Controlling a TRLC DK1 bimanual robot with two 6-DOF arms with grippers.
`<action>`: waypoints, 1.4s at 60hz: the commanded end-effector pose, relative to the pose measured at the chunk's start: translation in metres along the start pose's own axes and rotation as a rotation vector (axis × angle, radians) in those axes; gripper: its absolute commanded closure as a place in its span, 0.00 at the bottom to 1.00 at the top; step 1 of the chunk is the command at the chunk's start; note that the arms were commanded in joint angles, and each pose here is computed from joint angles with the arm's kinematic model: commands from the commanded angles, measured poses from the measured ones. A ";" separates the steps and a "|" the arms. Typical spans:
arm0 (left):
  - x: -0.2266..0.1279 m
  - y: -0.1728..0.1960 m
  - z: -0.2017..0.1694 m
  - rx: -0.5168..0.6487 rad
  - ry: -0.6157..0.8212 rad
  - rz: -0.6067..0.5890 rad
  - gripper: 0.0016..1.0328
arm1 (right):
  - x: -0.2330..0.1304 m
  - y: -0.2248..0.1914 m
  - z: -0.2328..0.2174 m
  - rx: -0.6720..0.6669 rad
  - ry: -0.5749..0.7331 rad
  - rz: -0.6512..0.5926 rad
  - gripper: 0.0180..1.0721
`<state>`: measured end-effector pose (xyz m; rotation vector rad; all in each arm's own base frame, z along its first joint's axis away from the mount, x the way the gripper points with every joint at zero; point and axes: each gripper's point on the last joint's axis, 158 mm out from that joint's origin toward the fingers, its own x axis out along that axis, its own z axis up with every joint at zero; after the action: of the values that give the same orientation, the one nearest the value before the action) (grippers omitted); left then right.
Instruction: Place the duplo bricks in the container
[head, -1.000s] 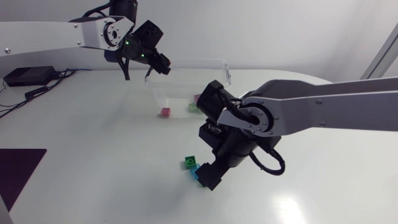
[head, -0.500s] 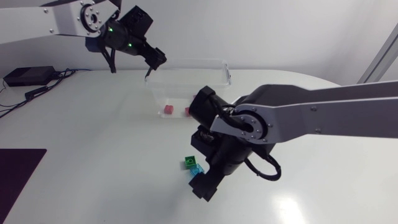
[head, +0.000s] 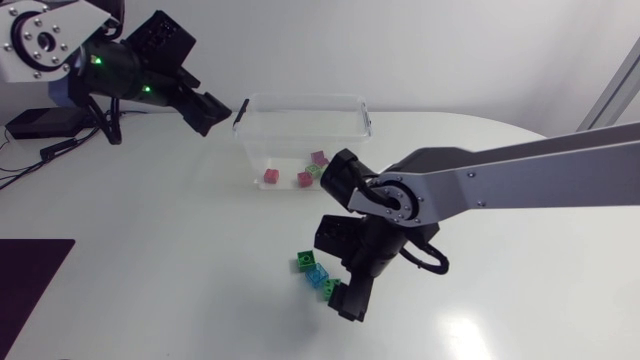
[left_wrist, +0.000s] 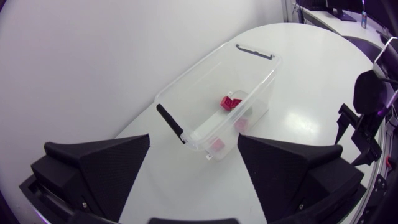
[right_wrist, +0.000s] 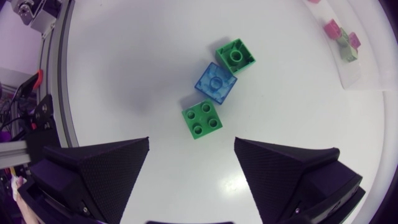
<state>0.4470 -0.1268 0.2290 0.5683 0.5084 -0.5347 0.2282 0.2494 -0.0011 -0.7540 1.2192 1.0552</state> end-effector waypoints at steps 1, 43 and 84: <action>-0.015 -0.004 -0.006 0.031 -0.001 0.006 0.04 | 0.011 0.002 -0.007 -0.077 0.045 0.036 0.08; -0.038 -0.012 -0.028 0.063 0.018 0.010 0.04 | 0.036 -0.013 0.002 -0.187 0.148 0.024 0.20; -0.065 -0.074 -0.062 0.122 0.049 -0.117 0.04 | 0.013 -0.005 -0.003 -0.178 0.092 -0.030 0.72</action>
<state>0.3501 -0.1122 0.2096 0.6480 0.5415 -0.6142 0.2331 0.2544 -0.0294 -0.9779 1.2314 1.1447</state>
